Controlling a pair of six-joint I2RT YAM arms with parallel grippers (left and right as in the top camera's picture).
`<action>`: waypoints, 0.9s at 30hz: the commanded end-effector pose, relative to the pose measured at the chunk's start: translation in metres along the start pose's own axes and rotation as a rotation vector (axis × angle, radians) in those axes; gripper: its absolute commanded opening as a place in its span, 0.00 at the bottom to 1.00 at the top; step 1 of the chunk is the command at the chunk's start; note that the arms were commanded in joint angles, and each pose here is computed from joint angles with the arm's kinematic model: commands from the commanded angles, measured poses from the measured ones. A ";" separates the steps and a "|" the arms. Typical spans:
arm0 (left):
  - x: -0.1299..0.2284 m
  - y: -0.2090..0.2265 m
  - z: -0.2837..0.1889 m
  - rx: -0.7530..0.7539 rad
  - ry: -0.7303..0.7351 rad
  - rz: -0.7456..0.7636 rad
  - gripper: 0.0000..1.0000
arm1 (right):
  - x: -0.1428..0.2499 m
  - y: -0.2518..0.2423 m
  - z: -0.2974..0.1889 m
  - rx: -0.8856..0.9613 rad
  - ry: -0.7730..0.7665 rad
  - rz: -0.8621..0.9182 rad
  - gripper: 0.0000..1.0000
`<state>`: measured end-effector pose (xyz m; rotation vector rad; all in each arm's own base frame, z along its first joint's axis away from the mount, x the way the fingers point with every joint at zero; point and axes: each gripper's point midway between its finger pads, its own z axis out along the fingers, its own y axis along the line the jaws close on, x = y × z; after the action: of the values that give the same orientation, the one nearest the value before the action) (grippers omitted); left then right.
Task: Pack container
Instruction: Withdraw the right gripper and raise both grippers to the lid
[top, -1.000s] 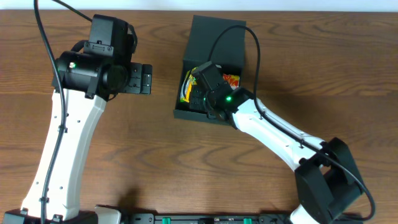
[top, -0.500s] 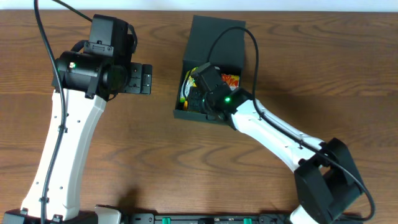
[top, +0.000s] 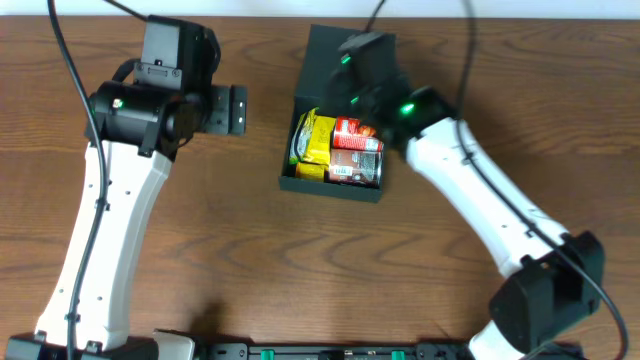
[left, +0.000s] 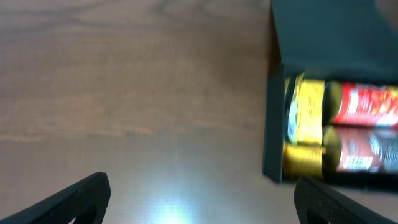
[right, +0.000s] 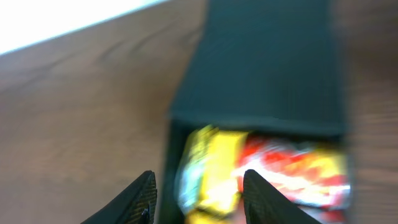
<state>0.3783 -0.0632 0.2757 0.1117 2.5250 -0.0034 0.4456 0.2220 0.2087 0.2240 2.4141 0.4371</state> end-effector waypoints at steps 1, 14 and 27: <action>-0.009 0.004 0.027 -0.025 0.003 -0.017 0.96 | -0.027 -0.052 -0.006 0.153 -0.049 -0.001 0.44; -0.052 -0.018 0.179 0.294 0.014 -0.494 0.05 | -0.025 -0.179 0.026 0.218 0.155 0.424 0.02; -0.057 -0.065 0.255 0.502 0.110 -0.660 0.06 | 0.001 -0.174 0.095 0.107 0.259 0.477 0.02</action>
<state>0.5610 -0.1228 0.0965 -0.5223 2.4963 -0.8153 0.4930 0.0776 0.0671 0.8470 2.6543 0.5246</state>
